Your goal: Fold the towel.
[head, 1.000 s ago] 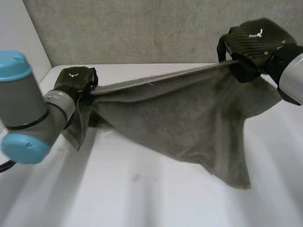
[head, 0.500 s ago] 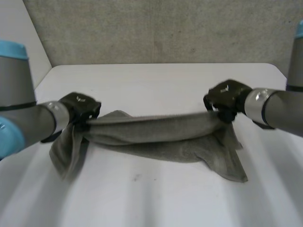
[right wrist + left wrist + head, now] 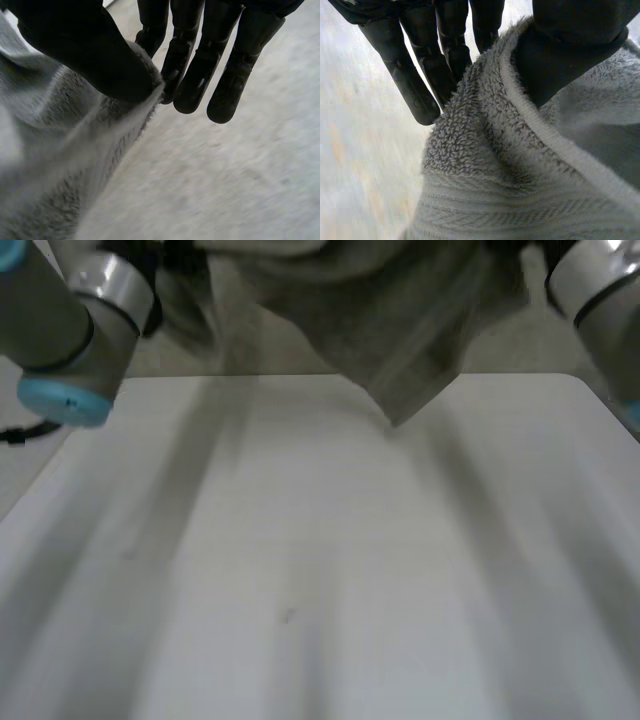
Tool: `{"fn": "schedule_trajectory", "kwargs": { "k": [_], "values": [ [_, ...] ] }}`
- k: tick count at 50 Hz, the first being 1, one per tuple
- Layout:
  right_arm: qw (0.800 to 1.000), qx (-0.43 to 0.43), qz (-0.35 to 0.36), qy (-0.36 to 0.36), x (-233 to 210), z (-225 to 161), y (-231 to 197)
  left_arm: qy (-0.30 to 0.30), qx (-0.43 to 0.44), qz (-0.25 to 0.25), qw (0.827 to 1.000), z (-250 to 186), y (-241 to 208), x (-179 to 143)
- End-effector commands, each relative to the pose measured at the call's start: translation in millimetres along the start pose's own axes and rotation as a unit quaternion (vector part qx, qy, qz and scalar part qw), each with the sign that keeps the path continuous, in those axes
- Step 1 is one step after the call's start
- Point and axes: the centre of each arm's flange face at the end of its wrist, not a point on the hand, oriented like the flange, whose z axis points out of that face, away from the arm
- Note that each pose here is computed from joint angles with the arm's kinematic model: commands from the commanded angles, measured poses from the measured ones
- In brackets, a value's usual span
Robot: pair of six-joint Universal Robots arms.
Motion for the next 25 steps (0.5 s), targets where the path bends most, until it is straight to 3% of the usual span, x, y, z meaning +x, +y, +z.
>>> {"fn": "schedule_trajectory", "kwargs": {
  "k": [1,5,6,8,9,12,20,25],
  "values": [
    [0.982,-0.132,0.032,-0.134,-44.5,-48.5,54.6,-0.015,-0.205,-0.016,0.979,-61.8,95.5,-7.5],
    [0.945,-0.259,0.050,-0.193,-71.3,-91.2,103.6,-0.012,-0.295,0.008,0.955,-103.3,137.3,-8.6],
    [0.945,-0.259,0.050,-0.194,-71.3,-91.3,103.8,-0.012,-0.296,0.009,0.955,-103.5,137.4,-8.6],
    [0.913,-0.333,0.039,-0.233,-85.2,-121.2,128.0,0.005,-0.343,0.043,0.938,-128.7,155.6,-5.1],
    [0.913,-0.334,0.039,-0.233,-85.2,-121.4,128.1,0.005,-0.343,0.044,0.938,-128.8,155.7,-5.1],
    [0.885,-0.380,0.020,-0.270,-94.8,-150.4,137.8,0.034,-0.377,0.092,0.921,-152.2,165.5,0.9],
    [0.902,-0.371,0.072,-0.208,-81.1,-152.8,139.6,0.050,-0.376,0.112,0.918,-158.9,156.1,8.6],
    [0.903,-0.376,0.099,-0.184,-77.5,-159.2,147.9,0.053,-0.379,0.111,0.917,-163.2,153.8,11.3]
  ]
}}
